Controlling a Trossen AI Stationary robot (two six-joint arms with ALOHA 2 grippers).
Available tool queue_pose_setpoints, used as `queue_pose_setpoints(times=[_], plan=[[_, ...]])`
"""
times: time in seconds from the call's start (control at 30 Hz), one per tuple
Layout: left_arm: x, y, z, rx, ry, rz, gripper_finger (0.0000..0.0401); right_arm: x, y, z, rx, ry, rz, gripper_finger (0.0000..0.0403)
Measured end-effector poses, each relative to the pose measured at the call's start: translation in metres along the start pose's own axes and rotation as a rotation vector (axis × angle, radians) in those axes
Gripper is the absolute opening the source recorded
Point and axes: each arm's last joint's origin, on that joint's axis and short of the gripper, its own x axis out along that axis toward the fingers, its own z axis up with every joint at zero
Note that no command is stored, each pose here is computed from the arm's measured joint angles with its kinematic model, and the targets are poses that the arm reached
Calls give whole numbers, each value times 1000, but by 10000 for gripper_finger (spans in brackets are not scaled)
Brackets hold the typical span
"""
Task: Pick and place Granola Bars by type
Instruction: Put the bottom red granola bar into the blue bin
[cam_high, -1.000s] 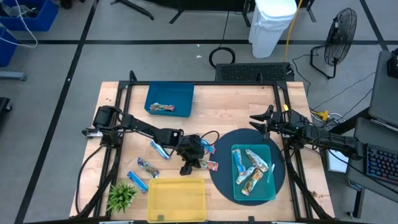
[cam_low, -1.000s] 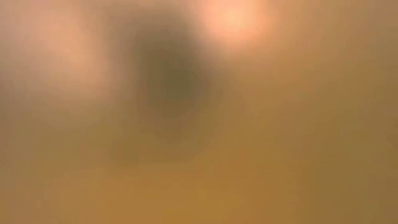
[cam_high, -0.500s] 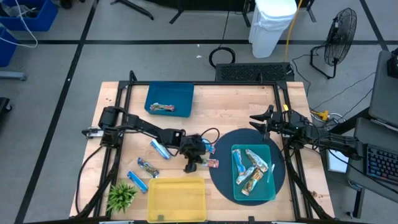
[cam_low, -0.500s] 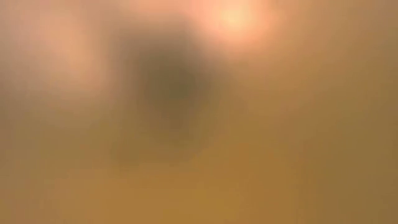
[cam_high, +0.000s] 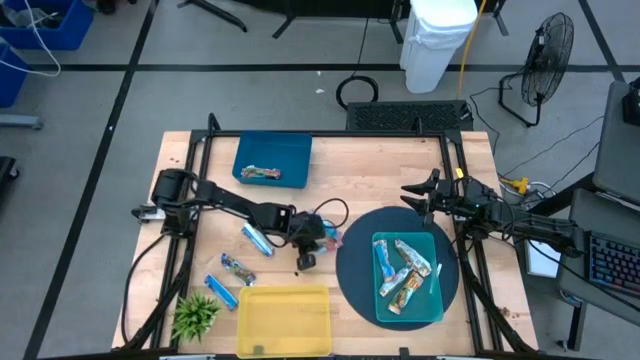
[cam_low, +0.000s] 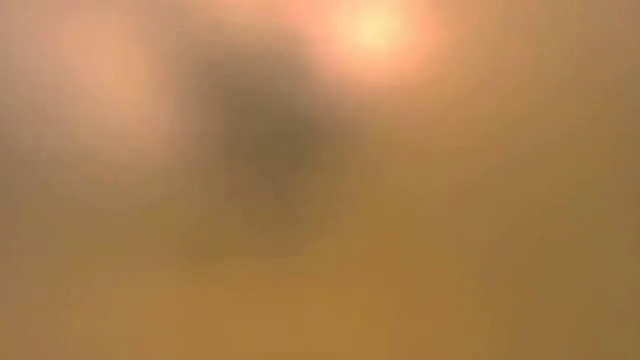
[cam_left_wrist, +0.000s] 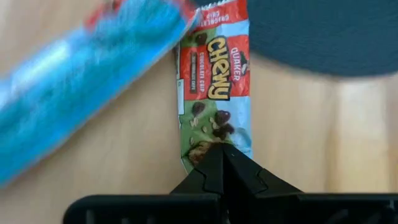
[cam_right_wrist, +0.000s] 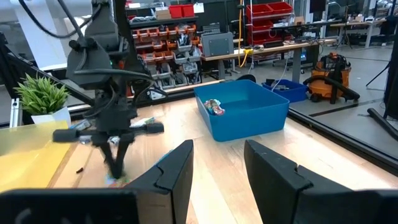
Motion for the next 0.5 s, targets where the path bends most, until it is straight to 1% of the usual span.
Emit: queue_pose_setpoints(times=[0.07,0.2,0.27,0.4,0.5], plan=[[-2,2,-4,-37,34,47,3,0,0,0,0,1,0,134],[-8,5,-9,-70,71,130,7,0,0,-1,0,6,-1,135],[-12,5,-8,-79,67,144,4,0,0,-1,0,6,0,135],[-21,3,-11,-80,72,210,6,0,0,0,0,6,0,135],[-27,4,-16,-78,101,282,3,1,0,-1,0,8,-1,135]])
